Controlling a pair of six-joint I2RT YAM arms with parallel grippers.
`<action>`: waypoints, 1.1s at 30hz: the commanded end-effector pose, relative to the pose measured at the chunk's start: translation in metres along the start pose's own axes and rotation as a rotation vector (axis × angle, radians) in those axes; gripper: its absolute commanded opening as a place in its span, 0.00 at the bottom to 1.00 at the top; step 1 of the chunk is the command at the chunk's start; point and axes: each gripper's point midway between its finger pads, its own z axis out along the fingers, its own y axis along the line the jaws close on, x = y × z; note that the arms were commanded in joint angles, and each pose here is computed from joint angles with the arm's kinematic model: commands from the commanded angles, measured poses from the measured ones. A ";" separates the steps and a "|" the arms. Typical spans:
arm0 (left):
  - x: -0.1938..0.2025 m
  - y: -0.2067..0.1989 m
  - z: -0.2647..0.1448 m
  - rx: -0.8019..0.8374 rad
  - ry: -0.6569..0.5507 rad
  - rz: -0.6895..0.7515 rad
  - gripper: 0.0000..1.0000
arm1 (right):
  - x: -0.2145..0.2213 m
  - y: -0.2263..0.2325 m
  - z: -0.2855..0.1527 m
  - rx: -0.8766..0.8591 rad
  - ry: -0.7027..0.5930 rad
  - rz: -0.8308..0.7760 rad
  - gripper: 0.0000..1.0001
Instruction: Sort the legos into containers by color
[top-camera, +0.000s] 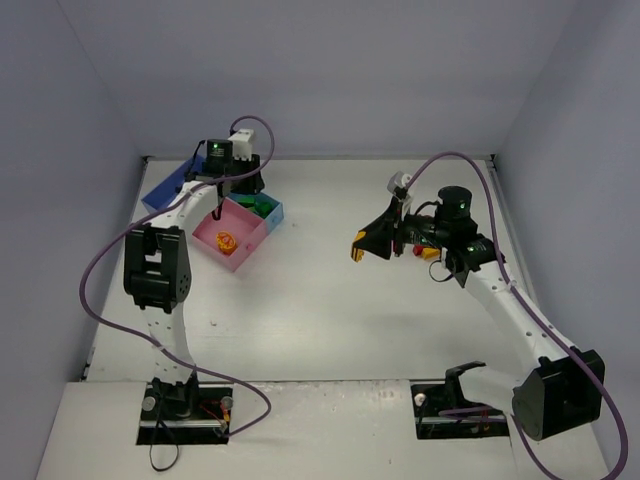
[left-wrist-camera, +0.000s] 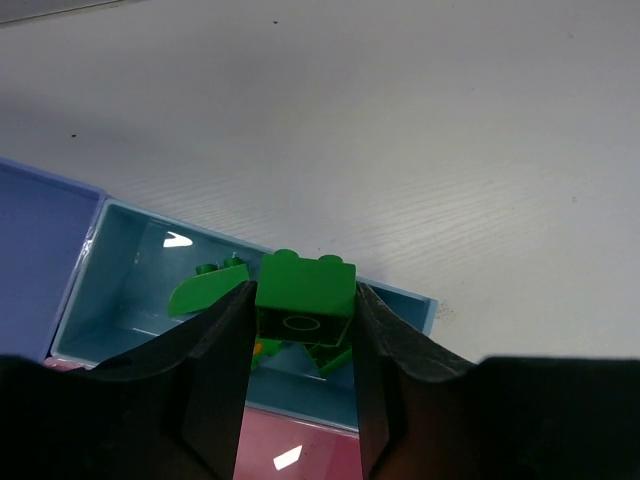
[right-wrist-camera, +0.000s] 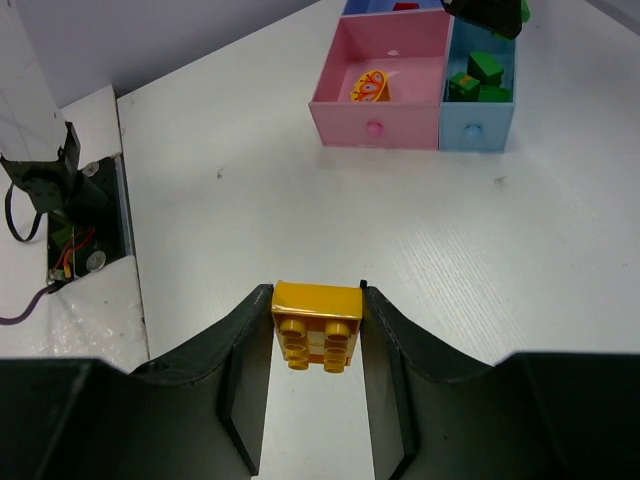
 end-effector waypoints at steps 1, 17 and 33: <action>-0.053 0.009 -0.017 -0.054 -0.143 -0.014 0.35 | -0.020 0.006 -0.003 -0.005 -0.052 -0.065 0.00; -0.054 0.000 -0.045 -0.045 -0.149 -0.048 0.62 | -0.026 0.002 0.007 0.010 -0.047 -0.040 0.00; -0.011 -0.232 -0.193 0.884 -0.288 0.291 0.70 | -0.064 0.004 0.032 -0.040 -0.126 -0.001 0.00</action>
